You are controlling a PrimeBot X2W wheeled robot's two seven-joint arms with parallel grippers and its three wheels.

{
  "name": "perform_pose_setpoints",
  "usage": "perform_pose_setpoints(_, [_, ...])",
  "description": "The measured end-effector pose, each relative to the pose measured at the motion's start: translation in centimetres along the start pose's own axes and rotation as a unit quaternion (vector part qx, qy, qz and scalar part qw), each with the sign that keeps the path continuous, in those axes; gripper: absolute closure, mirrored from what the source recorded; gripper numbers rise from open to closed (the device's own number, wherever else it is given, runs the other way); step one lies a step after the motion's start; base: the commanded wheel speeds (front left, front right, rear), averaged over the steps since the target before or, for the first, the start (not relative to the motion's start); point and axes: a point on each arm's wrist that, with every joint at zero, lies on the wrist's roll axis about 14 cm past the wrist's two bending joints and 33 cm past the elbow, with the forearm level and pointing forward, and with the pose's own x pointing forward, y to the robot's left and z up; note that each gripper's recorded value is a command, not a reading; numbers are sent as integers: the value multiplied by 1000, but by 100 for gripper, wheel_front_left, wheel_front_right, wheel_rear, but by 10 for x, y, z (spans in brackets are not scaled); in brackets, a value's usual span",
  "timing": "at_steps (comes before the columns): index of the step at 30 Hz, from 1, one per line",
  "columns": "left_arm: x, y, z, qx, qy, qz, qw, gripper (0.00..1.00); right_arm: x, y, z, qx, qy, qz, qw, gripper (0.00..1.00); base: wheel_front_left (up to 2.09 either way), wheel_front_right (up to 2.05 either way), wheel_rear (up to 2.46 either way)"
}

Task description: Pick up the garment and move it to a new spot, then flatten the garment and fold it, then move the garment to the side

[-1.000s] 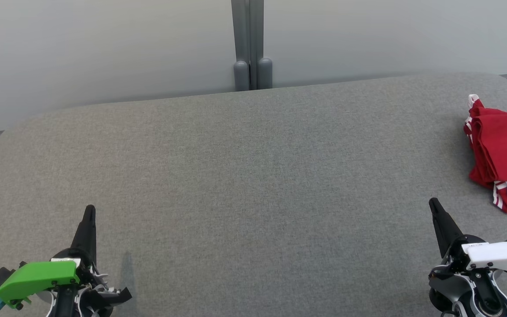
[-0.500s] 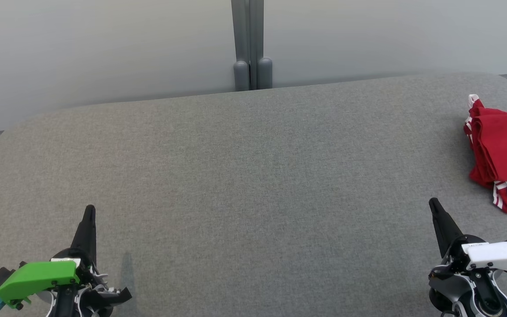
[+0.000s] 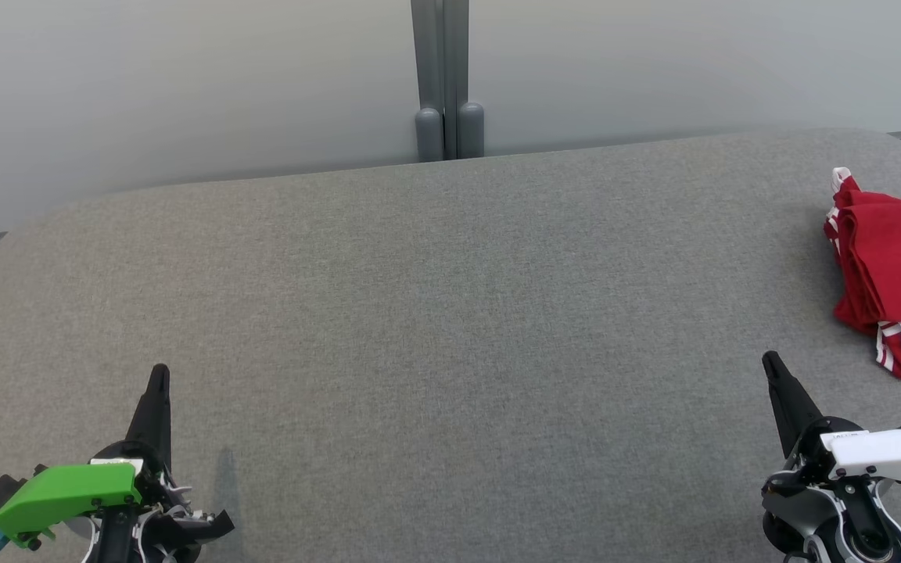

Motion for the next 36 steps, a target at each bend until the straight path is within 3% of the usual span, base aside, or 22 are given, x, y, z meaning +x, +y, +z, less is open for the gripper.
perform_pose_setpoints(36, [0, 0, 0, 0, 0, 0, 1000, 100, 0, 0, 0, 0, 0, 0, 1000, 100, 0, 0, 0])
